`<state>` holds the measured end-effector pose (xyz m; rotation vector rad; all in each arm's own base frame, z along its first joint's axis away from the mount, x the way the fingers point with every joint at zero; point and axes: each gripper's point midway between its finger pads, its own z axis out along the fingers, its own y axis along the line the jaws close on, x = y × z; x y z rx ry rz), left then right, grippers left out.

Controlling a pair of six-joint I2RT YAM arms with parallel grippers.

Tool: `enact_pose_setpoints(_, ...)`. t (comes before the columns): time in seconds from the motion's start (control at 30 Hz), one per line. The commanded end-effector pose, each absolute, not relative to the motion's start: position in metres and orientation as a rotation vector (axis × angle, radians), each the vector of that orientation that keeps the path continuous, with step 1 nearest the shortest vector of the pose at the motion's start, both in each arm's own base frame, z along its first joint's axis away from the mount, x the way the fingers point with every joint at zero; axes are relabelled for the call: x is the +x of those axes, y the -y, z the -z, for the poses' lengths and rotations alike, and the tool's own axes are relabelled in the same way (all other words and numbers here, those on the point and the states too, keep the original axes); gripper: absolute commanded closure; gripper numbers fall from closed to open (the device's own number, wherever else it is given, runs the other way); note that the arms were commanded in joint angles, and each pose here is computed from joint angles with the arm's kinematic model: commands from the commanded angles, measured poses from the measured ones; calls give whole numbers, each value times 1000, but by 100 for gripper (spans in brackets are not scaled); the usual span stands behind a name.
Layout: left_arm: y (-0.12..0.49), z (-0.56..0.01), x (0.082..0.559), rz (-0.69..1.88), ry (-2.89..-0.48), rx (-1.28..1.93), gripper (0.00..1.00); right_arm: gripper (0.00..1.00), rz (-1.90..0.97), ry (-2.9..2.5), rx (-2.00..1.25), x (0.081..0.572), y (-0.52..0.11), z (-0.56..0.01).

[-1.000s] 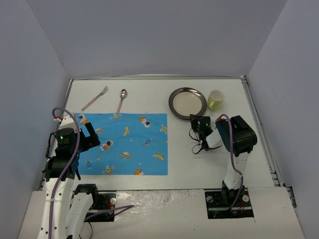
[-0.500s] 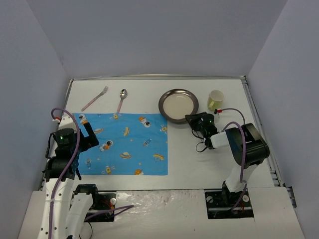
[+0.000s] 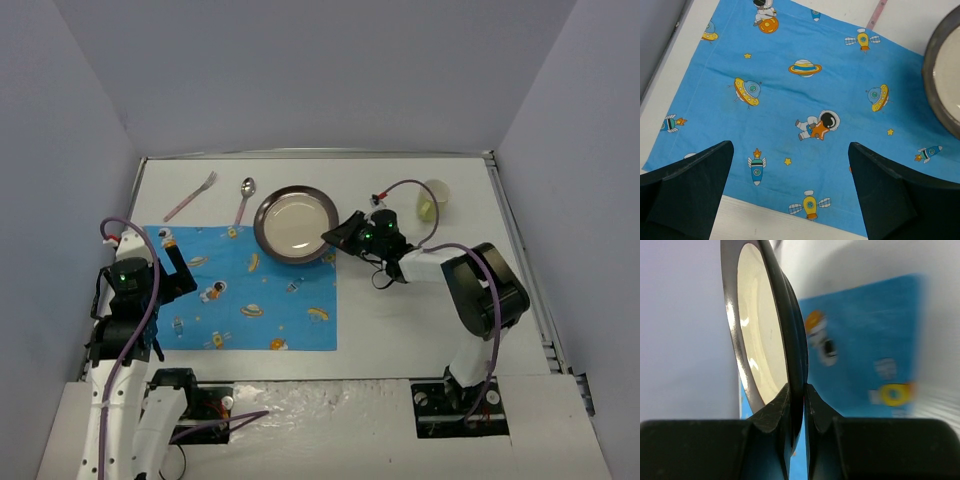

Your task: Set the dinner table for one person

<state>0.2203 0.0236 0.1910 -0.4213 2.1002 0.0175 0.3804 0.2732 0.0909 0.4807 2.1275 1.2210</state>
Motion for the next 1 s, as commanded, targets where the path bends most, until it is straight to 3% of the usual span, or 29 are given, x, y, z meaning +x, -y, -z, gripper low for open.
enact_pose_setpoints(0.0, -29, -217, 228, -40, -2016, -410, 3, 100, -1549, -1900, 54, 361, -352, -187)
enact_pose_setpoints(0.37, -30, -218, 227, -47, -2011, -411, 3, 100, -1766, -1947, -136, 306, -450, -177)
enact_pose_setpoints(0.97, -29, -219, 227, -44, -2006, -411, 3, 100, -1830, -1990, -130, 299, -494, -162)
